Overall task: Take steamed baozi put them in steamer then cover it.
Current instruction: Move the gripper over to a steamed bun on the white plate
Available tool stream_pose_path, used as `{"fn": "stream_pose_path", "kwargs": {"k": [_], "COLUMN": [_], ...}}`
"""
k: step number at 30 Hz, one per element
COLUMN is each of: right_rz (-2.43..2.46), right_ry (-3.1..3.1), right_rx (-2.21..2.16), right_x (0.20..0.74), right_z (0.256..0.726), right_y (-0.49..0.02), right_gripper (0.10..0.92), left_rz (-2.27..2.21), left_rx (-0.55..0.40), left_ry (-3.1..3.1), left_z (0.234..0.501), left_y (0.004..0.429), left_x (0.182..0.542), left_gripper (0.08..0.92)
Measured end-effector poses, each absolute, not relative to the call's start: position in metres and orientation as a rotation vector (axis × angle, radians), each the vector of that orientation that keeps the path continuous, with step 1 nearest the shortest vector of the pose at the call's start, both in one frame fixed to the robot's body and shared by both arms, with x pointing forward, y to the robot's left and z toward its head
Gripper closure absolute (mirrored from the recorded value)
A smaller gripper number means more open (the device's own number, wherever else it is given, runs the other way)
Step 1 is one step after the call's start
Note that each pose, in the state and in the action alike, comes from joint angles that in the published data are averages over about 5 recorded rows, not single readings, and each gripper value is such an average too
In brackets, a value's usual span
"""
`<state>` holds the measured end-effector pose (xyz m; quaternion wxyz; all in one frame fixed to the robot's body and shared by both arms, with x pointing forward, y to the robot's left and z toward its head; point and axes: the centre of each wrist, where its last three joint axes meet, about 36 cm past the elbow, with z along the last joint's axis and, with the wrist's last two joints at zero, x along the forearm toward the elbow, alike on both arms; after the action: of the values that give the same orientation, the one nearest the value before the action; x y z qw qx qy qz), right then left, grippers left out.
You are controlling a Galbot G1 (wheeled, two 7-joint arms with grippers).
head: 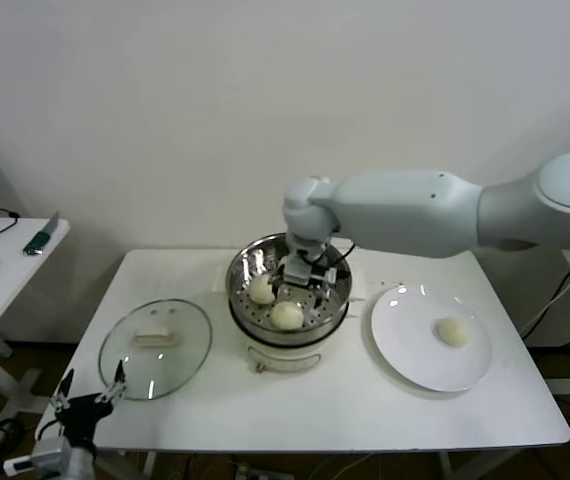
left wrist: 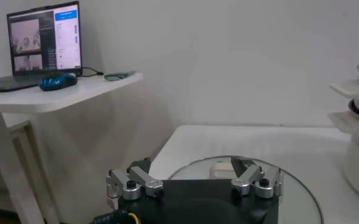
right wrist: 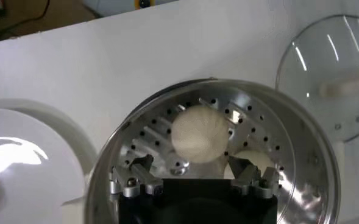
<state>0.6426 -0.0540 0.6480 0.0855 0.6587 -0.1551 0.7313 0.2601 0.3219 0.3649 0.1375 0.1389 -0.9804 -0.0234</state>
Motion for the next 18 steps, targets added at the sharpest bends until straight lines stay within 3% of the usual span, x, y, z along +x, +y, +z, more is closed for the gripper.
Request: {"fn": "stream_pose_path", "kwargs": {"k": [8, 18], "right_rz": [1.98, 1.661], "right_ry": [-0.772, -1.11], "right_rx": [1.821, 1.588], "right_x": [0.665, 0.666], "right_z": [0.683, 0.672], "right_y": [-0.14, -0.278], "right_gripper": [0.2, 0.2], "left_rz": [-0.065, -0.062], "left_rx": [0.401, 0.405], "left_ry": [-2.841, -2.838], "left_z": [0.365, 0.364], "left_y": [0.321, 0.32], "left_x": [0.26, 0.258], "left_gripper": [0.177, 0.177]}}
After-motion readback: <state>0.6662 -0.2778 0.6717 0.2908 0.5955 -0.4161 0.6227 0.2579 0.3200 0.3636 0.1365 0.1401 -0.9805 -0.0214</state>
